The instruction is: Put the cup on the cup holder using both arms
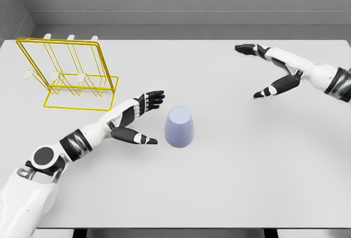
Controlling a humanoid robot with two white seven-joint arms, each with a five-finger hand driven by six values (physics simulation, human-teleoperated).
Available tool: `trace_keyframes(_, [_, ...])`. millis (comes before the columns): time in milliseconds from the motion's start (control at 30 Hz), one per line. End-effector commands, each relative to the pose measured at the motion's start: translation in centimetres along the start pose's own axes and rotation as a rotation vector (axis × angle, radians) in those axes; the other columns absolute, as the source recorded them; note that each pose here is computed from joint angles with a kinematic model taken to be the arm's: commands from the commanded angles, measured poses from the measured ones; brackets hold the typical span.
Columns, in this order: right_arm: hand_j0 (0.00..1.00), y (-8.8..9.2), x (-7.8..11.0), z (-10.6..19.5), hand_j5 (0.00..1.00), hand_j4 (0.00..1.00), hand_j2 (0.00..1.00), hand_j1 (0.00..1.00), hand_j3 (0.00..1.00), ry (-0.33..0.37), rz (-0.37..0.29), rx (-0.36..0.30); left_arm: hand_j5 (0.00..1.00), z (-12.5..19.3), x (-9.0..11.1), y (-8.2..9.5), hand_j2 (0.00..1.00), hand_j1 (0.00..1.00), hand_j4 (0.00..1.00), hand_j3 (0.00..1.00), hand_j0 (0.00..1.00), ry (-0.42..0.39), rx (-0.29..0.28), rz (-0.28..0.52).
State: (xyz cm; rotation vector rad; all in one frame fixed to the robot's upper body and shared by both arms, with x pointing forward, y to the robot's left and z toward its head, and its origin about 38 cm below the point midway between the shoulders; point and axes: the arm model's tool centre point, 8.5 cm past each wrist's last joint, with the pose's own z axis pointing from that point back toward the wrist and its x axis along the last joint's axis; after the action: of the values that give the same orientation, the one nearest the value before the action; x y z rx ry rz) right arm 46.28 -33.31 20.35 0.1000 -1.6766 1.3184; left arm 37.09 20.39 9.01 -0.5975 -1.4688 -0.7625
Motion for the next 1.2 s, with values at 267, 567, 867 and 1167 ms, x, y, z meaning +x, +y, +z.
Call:
trace_keyframes(267, [1.0,-1.0,-0.8,0.5,1.0,1.0,1.0,1.0,1.0,0.107,0.309,-0.022,1.0,-0.5,-1.4,-0.2,1.0,1.0,1.0,1.0,1.0,0.009,0.018,0.054])
trace_keyframes(567, [1.0,-1.1,-1.2,1.0,1.0,1.0,1.0,1.0,1.0,0.109,0.296,-0.101,1.0,-0.9,-1.3,-0.5,1.0,1.0,1.0,1.0,1.0,-0.001,0.016,0.061])
trace_keyframes(867, [1.0,-1.8,-2.9,2.7,1.0,1.0,1.0,1.0,1.0,0.172,0.274,-0.152,1.0,-1.5,-1.1,-1.2,1.0,1.0,1.0,1.0,1.0,-0.017,0.003,0.064])
trace_keyframes(1167, [1.0,-2.2,-3.2,3.0,1.0,1.0,1.0,1.0,1.0,0.18,0.268,-0.176,1.0,-2.3,-1.2,-2.2,1.0,1.0,1.0,1.0,1.0,-0.026,-0.02,0.08])
